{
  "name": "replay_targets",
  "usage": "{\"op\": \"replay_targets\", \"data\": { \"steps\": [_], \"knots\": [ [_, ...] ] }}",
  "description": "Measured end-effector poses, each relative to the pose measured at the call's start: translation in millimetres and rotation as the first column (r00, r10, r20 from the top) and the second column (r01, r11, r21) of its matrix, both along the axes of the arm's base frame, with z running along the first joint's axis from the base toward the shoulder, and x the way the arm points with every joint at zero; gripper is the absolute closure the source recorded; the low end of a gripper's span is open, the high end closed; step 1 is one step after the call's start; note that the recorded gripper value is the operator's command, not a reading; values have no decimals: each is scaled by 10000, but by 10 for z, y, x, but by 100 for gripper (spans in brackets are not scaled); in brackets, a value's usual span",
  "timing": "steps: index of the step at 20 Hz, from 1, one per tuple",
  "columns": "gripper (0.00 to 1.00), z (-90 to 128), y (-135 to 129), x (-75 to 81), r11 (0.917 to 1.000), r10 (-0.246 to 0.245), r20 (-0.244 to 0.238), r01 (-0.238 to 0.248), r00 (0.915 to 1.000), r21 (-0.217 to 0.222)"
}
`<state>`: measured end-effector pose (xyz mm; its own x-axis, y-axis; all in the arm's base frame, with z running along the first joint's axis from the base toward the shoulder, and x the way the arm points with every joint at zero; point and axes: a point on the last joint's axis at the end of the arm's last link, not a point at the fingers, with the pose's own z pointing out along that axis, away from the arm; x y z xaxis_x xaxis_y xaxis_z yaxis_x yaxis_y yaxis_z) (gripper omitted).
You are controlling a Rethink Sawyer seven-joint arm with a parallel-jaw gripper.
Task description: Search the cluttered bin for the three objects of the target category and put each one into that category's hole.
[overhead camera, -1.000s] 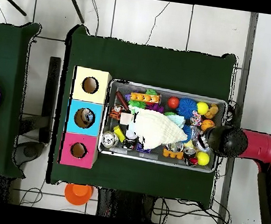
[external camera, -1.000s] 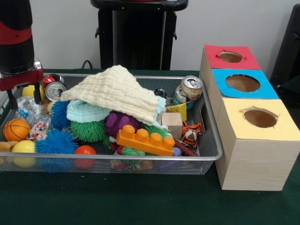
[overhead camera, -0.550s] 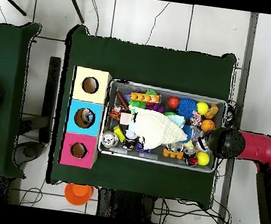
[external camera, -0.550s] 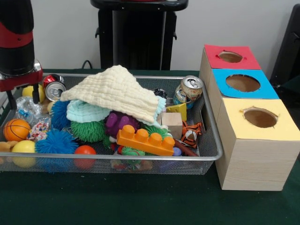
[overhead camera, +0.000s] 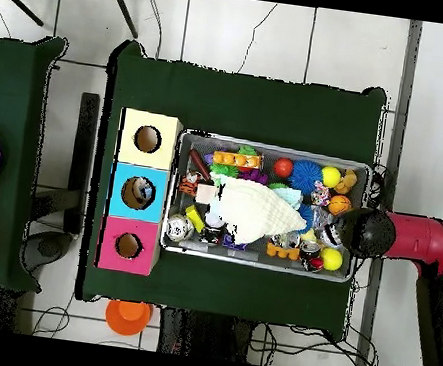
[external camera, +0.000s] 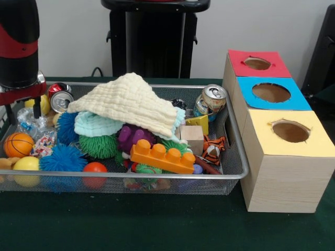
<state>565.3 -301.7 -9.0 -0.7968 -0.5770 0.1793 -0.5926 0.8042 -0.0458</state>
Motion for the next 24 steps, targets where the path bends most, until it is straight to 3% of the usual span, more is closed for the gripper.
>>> {"op": "replay_targets", "data": {
  "steps": [24],
  "knots": [
    [0, -62, -72, -53, 9999, -84, -48, 84, 10000, -90]
  ]
}}
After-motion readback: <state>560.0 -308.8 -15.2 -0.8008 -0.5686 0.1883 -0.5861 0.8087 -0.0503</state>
